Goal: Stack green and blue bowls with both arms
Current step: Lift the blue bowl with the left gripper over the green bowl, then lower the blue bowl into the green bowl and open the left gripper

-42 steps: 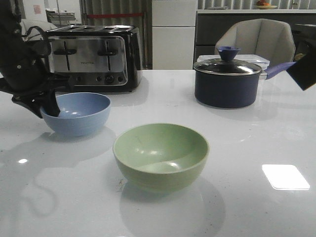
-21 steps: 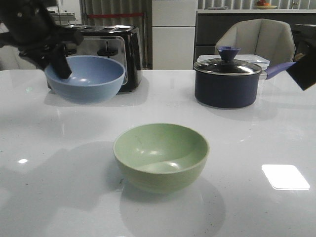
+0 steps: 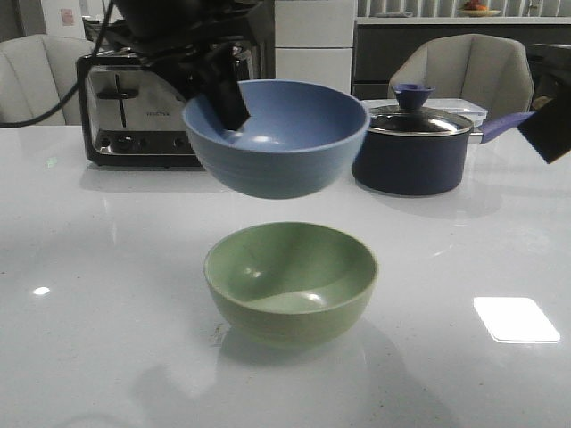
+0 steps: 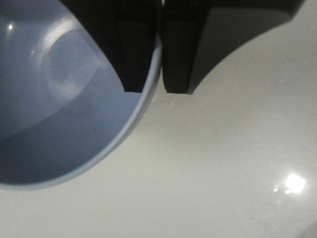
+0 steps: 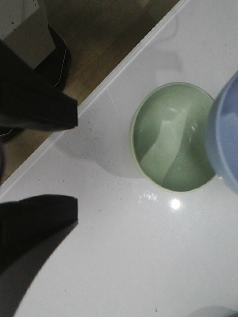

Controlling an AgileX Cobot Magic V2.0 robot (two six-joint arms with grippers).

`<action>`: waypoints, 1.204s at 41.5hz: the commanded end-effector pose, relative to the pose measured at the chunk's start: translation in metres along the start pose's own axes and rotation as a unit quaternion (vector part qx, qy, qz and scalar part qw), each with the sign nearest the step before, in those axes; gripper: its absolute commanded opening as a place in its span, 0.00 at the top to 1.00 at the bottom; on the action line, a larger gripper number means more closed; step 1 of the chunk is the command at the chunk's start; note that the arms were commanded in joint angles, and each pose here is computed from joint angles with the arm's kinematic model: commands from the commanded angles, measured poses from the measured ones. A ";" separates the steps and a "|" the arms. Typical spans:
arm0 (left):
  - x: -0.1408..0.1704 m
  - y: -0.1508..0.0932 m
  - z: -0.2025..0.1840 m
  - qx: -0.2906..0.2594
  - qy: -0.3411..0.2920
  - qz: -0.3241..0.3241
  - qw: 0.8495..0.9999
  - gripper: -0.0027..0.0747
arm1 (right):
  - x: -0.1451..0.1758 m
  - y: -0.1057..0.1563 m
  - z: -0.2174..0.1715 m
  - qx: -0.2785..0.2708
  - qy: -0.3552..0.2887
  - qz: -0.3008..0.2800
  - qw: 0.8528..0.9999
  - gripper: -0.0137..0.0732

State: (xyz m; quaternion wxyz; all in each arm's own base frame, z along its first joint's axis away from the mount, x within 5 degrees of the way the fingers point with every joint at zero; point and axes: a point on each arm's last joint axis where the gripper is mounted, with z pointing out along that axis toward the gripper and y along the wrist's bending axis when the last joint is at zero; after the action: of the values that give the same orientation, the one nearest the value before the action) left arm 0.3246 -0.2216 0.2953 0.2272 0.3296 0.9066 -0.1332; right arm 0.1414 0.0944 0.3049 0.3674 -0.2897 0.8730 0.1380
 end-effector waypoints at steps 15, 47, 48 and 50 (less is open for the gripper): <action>-0.003 -0.016 0.030 0.020 0.018 0.018 0.999 0.85 | -0.012 0.000 -0.008 0.006 -0.044 -0.009 0.999 0.35; -0.006 -0.020 0.010 0.021 0.001 0.022 1.000 0.42 | -0.012 0.000 -0.008 0.006 -0.044 -0.009 0.999 0.35; -0.007 -0.021 -0.001 0.019 -0.011 0.025 0.999 0.42 | -0.012 0.000 -0.008 0.006 -0.044 -0.009 0.999 0.35; -0.008 -0.023 -0.020 0.017 -0.032 0.029 0.999 0.42 | -0.012 0.000 -0.008 0.006 -0.044 -0.009 0.999 0.35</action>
State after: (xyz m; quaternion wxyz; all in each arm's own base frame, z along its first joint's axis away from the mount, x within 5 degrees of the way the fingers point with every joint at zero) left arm 0.3254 -0.2420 0.2550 0.1679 0.3563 0.9108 -0.1238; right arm 0.1414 0.0944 0.3049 0.3674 -0.2897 0.8730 0.1380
